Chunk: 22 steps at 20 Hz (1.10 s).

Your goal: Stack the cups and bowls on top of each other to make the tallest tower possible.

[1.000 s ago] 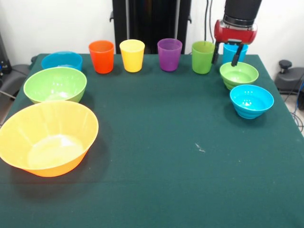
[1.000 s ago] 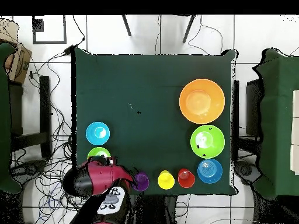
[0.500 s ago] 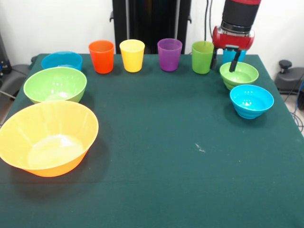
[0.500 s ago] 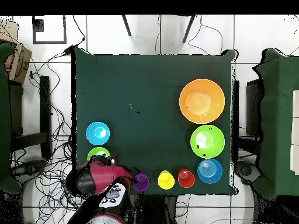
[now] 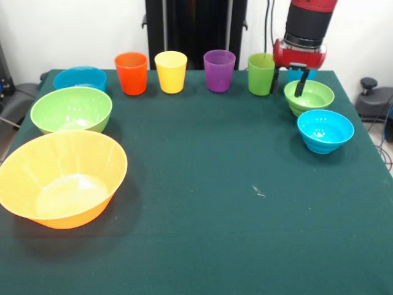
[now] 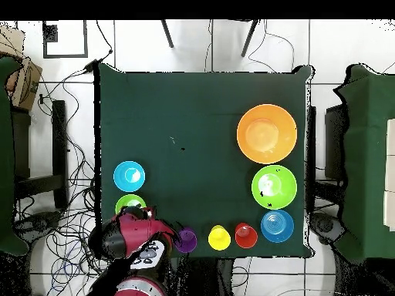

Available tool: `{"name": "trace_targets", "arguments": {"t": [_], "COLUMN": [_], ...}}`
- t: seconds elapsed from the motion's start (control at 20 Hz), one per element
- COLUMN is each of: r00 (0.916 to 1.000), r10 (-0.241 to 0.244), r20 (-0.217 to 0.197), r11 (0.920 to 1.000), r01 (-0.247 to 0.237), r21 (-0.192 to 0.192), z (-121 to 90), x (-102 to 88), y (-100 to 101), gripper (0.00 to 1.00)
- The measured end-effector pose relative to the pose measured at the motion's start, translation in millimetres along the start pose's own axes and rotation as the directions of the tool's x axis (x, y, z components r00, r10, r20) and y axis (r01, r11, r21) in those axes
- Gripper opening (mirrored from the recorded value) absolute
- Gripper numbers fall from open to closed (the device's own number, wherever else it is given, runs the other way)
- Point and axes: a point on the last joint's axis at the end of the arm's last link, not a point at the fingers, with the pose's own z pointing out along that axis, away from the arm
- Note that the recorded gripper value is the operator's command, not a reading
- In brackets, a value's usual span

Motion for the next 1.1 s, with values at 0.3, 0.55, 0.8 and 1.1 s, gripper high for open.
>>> {"name": "trace_targets", "arguments": {"t": [0.3,0.55,0.8,1.1], "r00": [0.9998,0.9987,0.9977,0.9976], "r10": [-0.021,-0.047,-0.062,-0.065], "r20": [0.002,0.017,0.028,0.023], "r11": [0.9997,0.9983,0.9974,0.9970], "r01": [0.021,0.047,0.061,0.064], "r21": [0.010,0.034,0.039,0.042], "z": [7.1,9.6,12.6,21.9], "x": [5.8,5.5,2.7,1.3], "y": [4.5,6.0,10.6,11.1], "gripper": [1.00,1.00,1.00,1.00]}}
